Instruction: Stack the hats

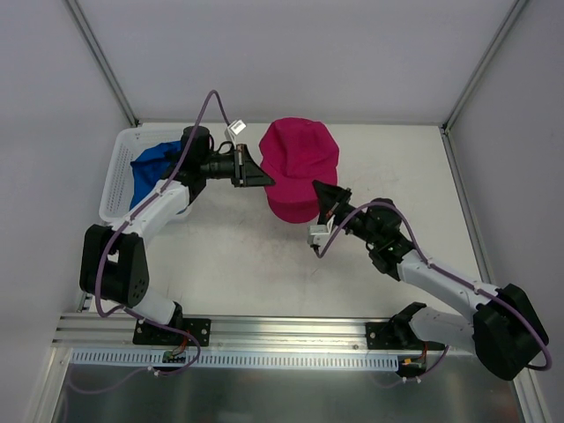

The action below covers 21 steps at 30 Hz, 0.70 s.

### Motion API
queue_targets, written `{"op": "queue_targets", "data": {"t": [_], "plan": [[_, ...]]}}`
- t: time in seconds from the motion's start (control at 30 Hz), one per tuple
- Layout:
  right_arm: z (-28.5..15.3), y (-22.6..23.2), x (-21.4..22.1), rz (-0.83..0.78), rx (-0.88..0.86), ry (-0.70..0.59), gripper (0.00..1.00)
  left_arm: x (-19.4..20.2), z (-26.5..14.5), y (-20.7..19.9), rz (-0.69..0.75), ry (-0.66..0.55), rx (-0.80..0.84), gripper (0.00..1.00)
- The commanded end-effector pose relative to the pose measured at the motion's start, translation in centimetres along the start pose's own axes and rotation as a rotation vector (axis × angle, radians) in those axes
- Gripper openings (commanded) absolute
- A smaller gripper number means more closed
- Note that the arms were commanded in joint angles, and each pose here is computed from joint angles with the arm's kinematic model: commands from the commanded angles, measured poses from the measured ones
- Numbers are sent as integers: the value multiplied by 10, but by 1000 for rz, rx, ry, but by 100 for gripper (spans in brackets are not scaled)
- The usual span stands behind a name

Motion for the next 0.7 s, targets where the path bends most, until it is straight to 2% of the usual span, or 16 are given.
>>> {"op": "queue_targets", "data": {"t": [0.0, 0.2, 0.57, 0.63, 0.67], "plan": [[-8, -53, -37, -129, 176, -177, 0, 14, 6, 31, 108, 26, -56, 0], [-6, -40, -44, -158, 149, -215, 0, 32, 2, 49, 133, 37, -96, 0], [2, -9, -48, -183, 84, -260, 1, 41, 7, 82, 129, 61, -160, 0], [0, -2, -50, -196, 76, -267, 4, 41, 7, 84, 137, 61, -166, 0], [-1, 0, -51, -201, 73, -272, 14, 40, 6, 86, 140, 59, -170, 0]]}}
Point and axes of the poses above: each gripper's point midway between its finger pads, its own z axis out along the fingers, its own y axis along the line the jaws close on, x = y × z, the point moved 3 cm from there along -z, back along the fingers, and after that the axes turned 7 degrees about -z, right-handed, at the moved point
